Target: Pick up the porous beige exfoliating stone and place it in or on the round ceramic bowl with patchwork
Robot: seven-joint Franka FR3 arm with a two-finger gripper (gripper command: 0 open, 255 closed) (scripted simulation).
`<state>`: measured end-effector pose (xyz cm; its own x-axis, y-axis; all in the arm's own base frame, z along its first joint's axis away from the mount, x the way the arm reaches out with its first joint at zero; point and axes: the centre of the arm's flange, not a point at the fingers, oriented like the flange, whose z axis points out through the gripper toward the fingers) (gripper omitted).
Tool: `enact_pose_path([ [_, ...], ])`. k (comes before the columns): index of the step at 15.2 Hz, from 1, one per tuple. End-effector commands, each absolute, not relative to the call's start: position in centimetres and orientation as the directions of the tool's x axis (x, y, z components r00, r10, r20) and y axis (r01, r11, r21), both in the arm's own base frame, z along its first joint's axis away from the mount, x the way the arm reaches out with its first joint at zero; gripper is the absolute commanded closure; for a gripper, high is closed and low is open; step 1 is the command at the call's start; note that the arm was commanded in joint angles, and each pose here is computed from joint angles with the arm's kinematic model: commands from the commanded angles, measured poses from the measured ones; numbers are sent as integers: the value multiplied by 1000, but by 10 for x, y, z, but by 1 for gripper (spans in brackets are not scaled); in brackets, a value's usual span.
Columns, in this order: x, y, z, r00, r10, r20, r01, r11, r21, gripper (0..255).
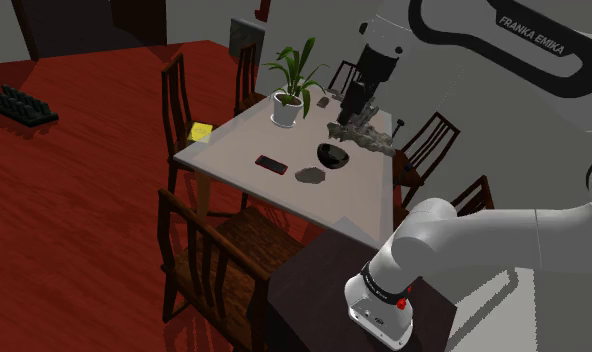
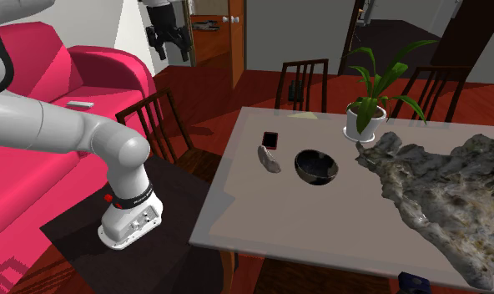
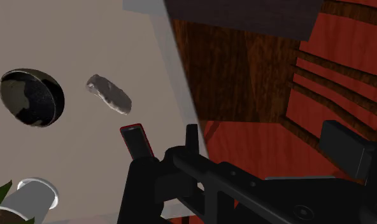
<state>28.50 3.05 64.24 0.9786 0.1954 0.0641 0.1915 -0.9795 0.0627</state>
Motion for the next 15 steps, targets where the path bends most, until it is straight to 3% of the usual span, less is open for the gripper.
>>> enact_pose_path([
  [1,285,30,642,979,195,64,191,-979,63,0],
  [15,369,-51,499,918,382,-107,394,-909,138,0],
])
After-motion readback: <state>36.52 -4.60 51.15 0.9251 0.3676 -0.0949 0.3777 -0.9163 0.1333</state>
